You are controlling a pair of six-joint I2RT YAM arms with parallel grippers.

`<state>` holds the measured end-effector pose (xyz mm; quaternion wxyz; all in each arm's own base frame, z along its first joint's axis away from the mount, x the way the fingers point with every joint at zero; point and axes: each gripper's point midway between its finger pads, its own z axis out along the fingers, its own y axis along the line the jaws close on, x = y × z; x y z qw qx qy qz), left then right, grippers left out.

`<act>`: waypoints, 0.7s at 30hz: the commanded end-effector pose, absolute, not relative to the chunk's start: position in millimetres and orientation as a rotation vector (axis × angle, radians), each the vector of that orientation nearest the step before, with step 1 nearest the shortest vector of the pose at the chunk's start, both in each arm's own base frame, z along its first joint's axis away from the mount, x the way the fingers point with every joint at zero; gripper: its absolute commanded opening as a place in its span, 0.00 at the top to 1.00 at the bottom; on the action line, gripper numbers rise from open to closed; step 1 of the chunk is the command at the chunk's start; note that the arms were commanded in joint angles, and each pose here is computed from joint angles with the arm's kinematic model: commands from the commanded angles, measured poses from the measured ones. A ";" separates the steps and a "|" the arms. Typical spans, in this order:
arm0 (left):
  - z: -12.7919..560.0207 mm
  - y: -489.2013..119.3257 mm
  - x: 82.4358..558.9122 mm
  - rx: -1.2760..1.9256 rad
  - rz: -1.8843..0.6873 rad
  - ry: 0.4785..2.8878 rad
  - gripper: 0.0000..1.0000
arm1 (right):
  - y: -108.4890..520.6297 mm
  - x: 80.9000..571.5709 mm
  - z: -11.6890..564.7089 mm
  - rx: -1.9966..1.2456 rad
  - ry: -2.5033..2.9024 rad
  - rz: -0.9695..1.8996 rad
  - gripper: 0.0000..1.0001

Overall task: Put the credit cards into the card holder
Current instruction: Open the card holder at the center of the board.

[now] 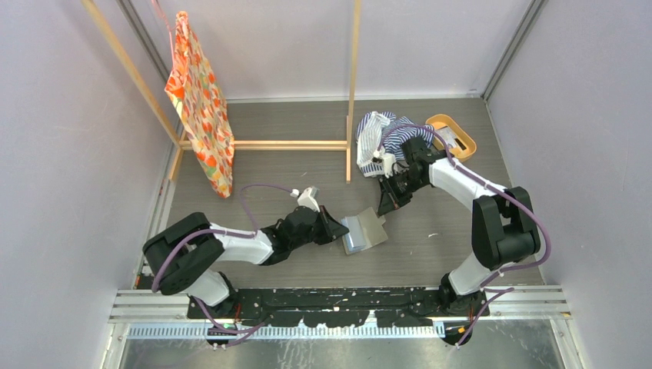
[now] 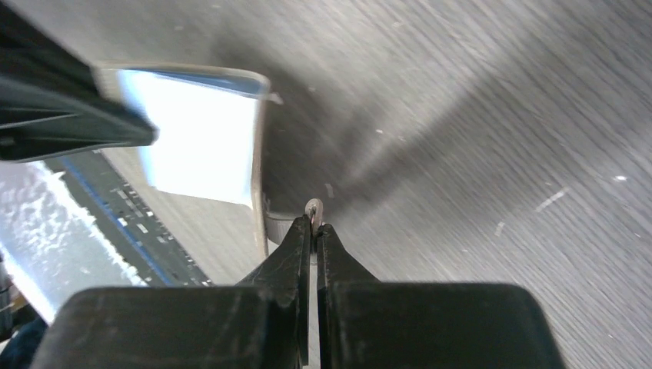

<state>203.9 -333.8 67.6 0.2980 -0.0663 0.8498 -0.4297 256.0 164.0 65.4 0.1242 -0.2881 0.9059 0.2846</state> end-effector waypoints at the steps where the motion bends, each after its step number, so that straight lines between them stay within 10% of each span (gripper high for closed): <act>1: 94.7 -325.3 206.4 -0.108 -1.014 2.316 1.00 | 150.0 272.6 48.5 -0.816 2.726 0.660 0.92; 11: 89.6 -321.2 205.6 0.003 -0.751 2.529 1.00 | 147.5 290.4 109.2 -0.767 2.485 0.593 0.38; 21: 92.7 -334.1 213.8 0.009 -0.725 2.559 1.00 | 201.0 250.7 125.7 -0.758 2.421 1.182 0.44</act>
